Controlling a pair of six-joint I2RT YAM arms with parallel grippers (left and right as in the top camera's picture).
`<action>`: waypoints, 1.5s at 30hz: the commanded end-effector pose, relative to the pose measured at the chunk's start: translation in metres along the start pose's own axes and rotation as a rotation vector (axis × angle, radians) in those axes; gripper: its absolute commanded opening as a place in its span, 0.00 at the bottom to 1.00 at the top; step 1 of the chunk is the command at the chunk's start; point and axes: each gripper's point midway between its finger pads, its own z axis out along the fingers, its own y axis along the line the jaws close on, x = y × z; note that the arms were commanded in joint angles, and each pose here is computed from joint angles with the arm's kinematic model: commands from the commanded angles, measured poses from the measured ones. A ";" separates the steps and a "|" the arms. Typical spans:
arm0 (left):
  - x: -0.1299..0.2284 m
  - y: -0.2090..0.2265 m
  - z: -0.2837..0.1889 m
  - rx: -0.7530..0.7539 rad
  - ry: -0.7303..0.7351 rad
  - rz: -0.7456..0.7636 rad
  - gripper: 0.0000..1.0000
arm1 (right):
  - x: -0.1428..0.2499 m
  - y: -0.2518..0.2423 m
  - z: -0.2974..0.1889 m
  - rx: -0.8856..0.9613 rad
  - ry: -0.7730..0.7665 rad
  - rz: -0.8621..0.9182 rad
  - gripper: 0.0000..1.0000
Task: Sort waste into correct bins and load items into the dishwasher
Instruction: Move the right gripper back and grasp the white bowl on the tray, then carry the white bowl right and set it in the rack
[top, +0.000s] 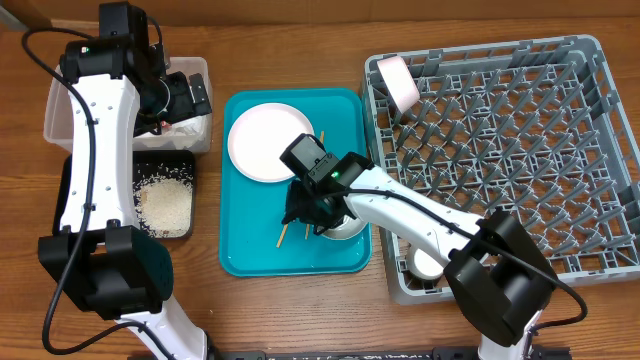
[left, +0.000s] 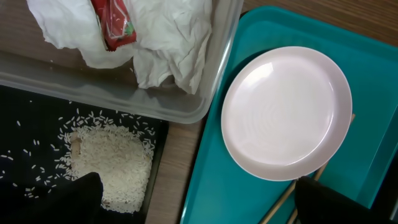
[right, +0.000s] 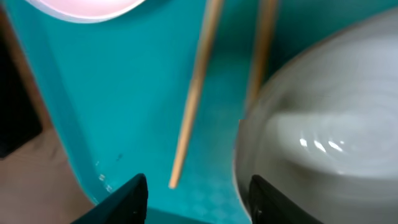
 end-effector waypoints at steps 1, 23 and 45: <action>-0.005 -0.002 -0.005 0.008 -0.021 -0.004 1.00 | 0.014 0.013 0.006 -0.082 0.088 -0.114 0.53; -0.005 -0.002 -0.005 0.008 -0.021 -0.004 1.00 | -0.010 -0.002 -0.085 0.189 -0.133 -0.186 0.59; -0.005 -0.002 -0.005 0.008 -0.021 -0.004 1.00 | -0.004 -0.086 -0.043 0.389 -0.088 -0.103 0.58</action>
